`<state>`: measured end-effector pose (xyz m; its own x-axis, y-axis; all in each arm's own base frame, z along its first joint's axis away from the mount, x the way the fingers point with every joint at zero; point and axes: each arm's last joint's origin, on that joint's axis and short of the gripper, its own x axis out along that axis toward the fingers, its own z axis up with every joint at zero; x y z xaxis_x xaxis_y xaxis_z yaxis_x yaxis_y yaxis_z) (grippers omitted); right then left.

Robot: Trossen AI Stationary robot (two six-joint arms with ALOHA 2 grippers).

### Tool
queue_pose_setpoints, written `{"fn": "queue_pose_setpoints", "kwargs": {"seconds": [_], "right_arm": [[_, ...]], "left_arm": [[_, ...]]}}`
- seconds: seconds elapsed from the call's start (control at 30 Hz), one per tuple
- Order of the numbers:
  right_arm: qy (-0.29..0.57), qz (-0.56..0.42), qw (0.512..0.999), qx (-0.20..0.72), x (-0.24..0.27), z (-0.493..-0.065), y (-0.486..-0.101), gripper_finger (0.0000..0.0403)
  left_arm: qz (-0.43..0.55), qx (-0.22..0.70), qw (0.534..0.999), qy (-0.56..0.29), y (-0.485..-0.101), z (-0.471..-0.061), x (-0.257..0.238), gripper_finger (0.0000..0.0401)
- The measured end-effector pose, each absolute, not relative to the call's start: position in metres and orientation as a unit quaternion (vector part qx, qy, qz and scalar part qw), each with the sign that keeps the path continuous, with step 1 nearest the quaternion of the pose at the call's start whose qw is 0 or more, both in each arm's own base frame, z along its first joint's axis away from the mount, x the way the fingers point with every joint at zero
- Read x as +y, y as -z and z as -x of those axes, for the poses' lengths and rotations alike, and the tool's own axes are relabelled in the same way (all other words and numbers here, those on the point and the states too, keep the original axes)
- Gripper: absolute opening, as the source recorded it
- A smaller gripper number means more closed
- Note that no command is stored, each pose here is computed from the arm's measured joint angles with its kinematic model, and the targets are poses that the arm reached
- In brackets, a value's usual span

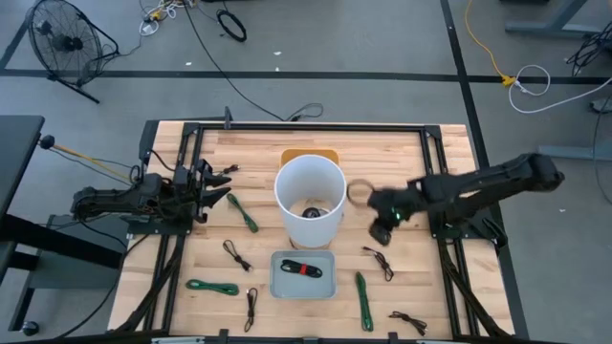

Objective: Pick & Place USB Port
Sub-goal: Put the black charger cable into the white bin

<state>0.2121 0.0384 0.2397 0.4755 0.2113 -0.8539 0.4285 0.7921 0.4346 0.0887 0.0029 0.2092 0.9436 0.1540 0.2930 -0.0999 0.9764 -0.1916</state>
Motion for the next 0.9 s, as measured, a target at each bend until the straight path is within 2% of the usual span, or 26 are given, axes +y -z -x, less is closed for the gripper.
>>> {"fn": "queue_pose_setpoints", "kwargs": {"seconds": [0.2, 0.43, 0.9], "right_arm": [[0.046, -0.367, 0.751, 0.547, 0.093, -0.204, -0.233, 0.0075], [0.106, -0.379, 0.716, 0.577, 0.136, -0.191, -0.214, 0.0075], [0.197, -0.315, 0.692, 0.620, 0.146, -0.201, -0.169, 0.0075]], "left_arm": [[0.088, -0.154, 0.982, -0.065, -0.209, -0.089, 0.003, 0.0144], [0.091, -0.152, 0.982, -0.064, -0.209, -0.089, 0.003, 0.0144], [0.091, -0.148, 0.983, -0.064, -0.208, -0.089, 0.003, 0.0144]]}}
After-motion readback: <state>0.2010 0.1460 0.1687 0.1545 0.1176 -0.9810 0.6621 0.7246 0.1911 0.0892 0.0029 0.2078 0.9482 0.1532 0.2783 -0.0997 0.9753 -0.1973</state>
